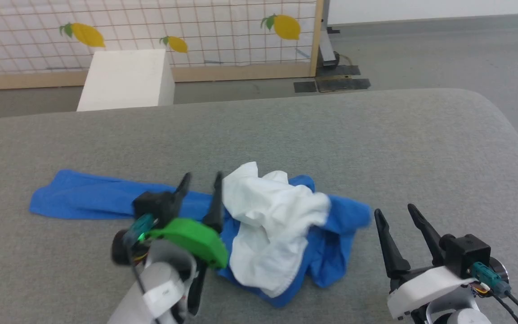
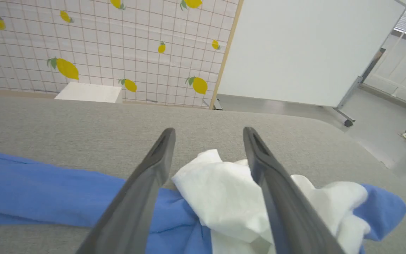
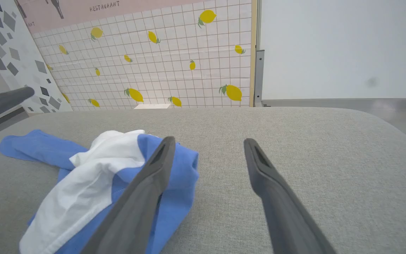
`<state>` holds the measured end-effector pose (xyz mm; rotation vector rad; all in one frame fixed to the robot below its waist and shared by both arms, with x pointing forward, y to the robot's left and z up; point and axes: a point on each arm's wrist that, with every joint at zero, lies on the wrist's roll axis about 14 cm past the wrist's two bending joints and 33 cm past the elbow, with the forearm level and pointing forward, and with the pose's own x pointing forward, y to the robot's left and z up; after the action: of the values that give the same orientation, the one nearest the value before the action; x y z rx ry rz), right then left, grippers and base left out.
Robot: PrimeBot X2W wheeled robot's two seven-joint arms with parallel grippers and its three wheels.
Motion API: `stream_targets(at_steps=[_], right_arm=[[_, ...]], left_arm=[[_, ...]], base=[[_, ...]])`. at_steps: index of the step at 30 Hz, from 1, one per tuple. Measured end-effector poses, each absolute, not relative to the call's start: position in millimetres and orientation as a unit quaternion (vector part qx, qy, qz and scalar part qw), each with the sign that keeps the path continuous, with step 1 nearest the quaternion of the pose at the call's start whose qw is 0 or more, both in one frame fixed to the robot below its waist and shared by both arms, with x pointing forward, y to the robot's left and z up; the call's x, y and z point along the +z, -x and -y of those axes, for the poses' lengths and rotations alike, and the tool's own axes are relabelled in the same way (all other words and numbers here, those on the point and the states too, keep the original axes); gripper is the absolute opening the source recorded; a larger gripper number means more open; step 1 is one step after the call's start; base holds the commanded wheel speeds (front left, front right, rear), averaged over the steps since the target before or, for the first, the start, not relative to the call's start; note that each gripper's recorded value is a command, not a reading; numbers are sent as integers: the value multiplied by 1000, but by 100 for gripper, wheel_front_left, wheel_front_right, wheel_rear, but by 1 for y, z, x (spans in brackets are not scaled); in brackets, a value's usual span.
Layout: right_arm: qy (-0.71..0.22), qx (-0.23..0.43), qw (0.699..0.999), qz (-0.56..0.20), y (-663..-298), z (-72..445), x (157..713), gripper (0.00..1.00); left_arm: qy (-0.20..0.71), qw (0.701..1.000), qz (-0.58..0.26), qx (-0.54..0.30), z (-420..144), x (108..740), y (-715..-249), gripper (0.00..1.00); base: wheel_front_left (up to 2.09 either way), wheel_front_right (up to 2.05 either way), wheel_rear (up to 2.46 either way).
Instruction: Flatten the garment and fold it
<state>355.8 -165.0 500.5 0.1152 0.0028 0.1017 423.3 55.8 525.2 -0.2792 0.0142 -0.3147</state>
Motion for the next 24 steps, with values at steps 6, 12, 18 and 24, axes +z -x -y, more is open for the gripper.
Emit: stream_targets(at_steps=[6,12,18,24], right_arm=[[-58,76,995,-16,-369,149,499,100],[-58,56,989,-125,-376,163,458,100],[-60,67,969,-230,-384,155,423,100],[-82,103,937,-323,-382,128,393,43]], left_arm=[[138,989,23,-55,-121,519,-410,100],[128,990,60,3,-164,530,-394,100],[129,989,61,32,-183,524,-385,100],[126,989,52,47,-193,515,-385,100]], base=[[0,0,0],[0,0,0],[0,0,0],[0,0,0]])
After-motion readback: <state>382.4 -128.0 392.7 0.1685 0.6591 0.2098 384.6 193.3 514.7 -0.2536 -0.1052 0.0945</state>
